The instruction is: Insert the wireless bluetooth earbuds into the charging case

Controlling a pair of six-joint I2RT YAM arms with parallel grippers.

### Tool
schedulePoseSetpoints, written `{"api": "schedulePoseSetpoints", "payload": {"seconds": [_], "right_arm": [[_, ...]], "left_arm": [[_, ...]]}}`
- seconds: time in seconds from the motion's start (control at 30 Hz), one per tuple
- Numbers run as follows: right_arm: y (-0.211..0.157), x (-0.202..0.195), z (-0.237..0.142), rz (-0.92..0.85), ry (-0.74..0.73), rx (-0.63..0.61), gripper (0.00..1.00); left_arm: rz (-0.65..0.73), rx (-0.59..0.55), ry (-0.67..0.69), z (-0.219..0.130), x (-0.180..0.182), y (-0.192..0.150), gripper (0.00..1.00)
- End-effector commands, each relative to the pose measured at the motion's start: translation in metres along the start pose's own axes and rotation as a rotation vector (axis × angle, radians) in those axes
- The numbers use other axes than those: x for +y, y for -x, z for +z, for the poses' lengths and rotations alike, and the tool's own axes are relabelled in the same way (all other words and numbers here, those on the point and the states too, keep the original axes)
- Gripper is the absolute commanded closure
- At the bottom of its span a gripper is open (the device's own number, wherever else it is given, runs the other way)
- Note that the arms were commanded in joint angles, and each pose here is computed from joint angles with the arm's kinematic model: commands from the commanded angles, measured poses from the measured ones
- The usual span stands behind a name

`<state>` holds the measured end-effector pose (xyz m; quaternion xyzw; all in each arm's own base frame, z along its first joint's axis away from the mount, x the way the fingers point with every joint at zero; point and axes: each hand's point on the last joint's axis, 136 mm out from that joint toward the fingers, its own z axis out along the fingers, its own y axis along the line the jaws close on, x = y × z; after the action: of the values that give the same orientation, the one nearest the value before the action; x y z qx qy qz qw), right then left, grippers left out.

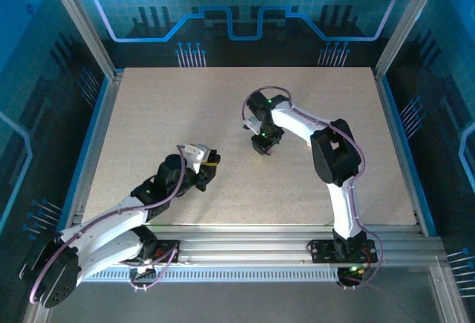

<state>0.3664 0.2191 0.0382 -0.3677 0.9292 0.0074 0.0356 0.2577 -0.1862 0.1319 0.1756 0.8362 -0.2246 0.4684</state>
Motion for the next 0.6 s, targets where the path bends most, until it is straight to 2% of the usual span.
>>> {"api": "schedulePoseSetpoints", "payload": {"seconds": [0.0, 0.57], "right_arm": [[-0.004, -0.004, 0.003, -0.007, 0.028, 0.034, 0.61], [-0.001, -0.003, 0.016, -0.026, 0.066, 0.041, 0.66]], "left_arm": [[0.018, -0.016, 0.019, -0.003, 0.003, 0.007, 0.86], [0.037, -0.014, 0.018, -0.007, 0.002, 0.010, 0.86]]}}
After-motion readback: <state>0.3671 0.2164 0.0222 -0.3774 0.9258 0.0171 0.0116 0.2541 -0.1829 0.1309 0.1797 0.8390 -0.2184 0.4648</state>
